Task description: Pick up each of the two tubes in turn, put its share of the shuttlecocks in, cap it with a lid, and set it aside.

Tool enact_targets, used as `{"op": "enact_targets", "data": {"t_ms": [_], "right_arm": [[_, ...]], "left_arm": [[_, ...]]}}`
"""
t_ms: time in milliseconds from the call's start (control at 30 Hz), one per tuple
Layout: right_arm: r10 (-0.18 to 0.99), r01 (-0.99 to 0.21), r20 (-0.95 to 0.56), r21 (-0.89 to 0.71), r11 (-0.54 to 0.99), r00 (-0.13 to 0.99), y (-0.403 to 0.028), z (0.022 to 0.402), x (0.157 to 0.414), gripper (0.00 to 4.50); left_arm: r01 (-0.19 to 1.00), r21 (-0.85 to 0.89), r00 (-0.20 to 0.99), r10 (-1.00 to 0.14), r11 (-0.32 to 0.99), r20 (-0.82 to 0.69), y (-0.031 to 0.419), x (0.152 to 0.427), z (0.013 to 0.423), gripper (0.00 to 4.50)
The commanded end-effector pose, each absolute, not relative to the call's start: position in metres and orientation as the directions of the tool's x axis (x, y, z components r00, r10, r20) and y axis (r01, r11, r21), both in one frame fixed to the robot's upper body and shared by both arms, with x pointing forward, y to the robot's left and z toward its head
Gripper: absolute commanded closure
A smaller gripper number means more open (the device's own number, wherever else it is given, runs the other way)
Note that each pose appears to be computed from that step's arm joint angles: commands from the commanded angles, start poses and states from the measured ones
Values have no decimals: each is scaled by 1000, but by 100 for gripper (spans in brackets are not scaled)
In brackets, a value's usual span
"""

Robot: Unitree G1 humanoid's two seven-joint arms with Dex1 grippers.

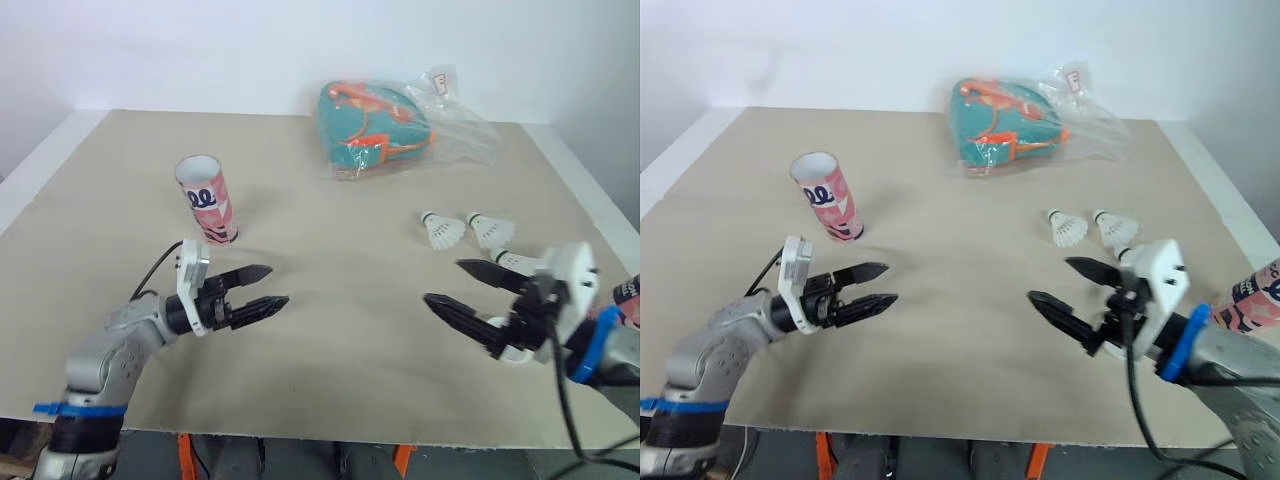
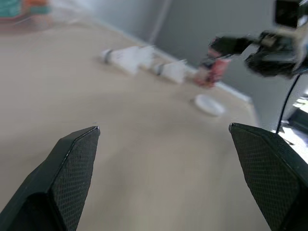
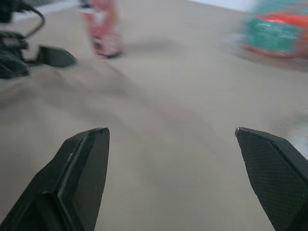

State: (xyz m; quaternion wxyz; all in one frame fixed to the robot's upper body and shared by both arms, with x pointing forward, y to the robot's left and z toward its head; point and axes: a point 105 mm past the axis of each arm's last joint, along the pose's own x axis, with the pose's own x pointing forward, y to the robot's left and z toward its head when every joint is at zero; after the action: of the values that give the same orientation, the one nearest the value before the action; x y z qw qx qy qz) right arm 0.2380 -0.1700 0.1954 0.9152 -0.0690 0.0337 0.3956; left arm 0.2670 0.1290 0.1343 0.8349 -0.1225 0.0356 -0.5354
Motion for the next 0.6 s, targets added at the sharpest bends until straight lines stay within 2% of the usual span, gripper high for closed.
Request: {"op": "enact_targets", "data": {"t_ms": [33,133,167,267,367,600], "right_arm": [[784,-791,-110,-100,603,611,-151,191,248,2],[811,-816,-100,-116,566,576,-140,191,259,2],[802,-805,-93,-132,578,591,-139,190,268,2],[779,-781,-79,-142,609,622,-136,186,284,2],[790,-789,-63,-144,597,610,-130,185,285,2],[786,-780,-24,-139,610,618,-122,185,285,2]], "left_arm": [[818,-224,565,-814,530,135,147,260,144,0],[671,-132,742,-655,730,143,179,265,136,0],[585,-92,808,-568,806,158,198,273,133,0],[464,-39,874,-451,885,182,225,285,125,0],[425,-22,889,-413,905,197,234,295,123,0],[472,4,865,-464,882,193,225,322,120,0]]}}
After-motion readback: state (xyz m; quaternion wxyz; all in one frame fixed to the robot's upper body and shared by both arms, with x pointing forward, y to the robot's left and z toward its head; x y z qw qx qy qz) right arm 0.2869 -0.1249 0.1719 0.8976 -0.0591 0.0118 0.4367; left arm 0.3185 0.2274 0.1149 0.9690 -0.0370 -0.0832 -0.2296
